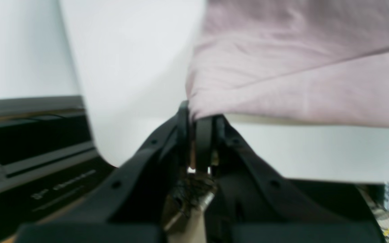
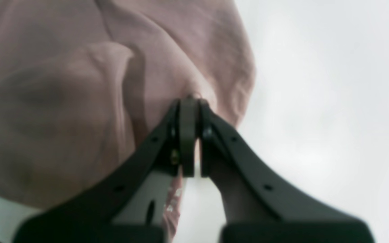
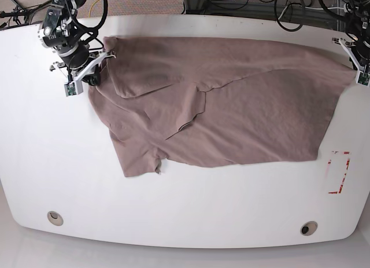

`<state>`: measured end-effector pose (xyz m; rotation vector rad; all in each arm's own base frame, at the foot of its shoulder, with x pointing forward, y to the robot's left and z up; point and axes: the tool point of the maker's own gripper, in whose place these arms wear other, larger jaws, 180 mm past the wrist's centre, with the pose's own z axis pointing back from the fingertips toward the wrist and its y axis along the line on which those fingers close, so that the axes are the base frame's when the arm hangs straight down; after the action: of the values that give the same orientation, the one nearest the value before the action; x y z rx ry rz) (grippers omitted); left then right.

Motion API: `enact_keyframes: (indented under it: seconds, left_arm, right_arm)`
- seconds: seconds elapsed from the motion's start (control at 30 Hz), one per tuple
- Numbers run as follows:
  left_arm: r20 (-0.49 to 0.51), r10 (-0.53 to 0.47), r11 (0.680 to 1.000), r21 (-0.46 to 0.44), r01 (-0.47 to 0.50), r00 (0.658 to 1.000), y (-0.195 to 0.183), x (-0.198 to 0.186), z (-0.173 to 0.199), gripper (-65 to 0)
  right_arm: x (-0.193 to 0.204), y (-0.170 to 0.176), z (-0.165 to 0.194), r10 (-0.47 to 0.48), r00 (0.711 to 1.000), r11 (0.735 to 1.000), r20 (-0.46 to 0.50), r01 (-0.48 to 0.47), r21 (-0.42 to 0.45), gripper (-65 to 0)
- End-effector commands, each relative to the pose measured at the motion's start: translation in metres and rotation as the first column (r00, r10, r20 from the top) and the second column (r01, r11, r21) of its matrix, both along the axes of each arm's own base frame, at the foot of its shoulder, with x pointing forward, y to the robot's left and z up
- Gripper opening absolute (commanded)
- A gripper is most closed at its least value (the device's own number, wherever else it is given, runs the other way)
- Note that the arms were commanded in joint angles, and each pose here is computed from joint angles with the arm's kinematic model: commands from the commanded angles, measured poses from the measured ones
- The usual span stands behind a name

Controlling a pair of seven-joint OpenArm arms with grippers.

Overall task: Fold the T-shirt properly
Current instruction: 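Hold the shirt edge with both grippers and adjust the right gripper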

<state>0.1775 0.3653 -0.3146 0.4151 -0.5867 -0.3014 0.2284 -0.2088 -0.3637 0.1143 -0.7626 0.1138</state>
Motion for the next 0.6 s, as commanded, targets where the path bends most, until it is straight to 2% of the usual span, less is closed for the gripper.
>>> enact_keyframes:
  seconds: [0.0,0.13,0.17,0.27,0.33,0.57]
  left_arm:
    - [0.022,-0.013,1.000,0.023,0.013,1.000,0.003,0.004,0.010,-65.0]
    - [0.022,-0.015,1.000,0.026,0.014,1.000,0.004,0.005,0.011,-65.0]
    - [0.022,-0.015,1.000,0.026,0.014,1.000,0.004,0.005,0.011,-65.0]
    - [0.022,-0.017,0.999,0.032,0.017,1.000,0.005,0.005,0.012,-65.0]
    - [0.022,-0.018,0.999,0.033,0.017,1.000,0.005,0.005,0.012,-65.0]
    - [0.021,-0.017,0.999,0.032,0.017,1.000,0.005,0.005,0.012,-65.0]
  right_arm:
    - [0.013,-0.004,0.012,-0.005,0.998,1.000,0.057,0.005,-0.001,-59.6]
    - [0.014,-0.003,0.017,0.000,0.997,1.000,0.072,-0.001,0.001,-44.5]
    - [0.015,0.000,0.020,0.006,0.997,1.000,0.079,-0.006,0.001,-37.3]
    - [0.016,0.006,0.022,0.020,0.996,1.000,0.087,-0.020,0.008,-27.7]
    - [0.017,0.012,0.022,0.036,0.995,0.999,0.089,-0.037,0.013,-25.2]
    - [0.017,0.039,0.017,0.105,0.991,0.993,0.078,-0.108,0.042,-25.2]
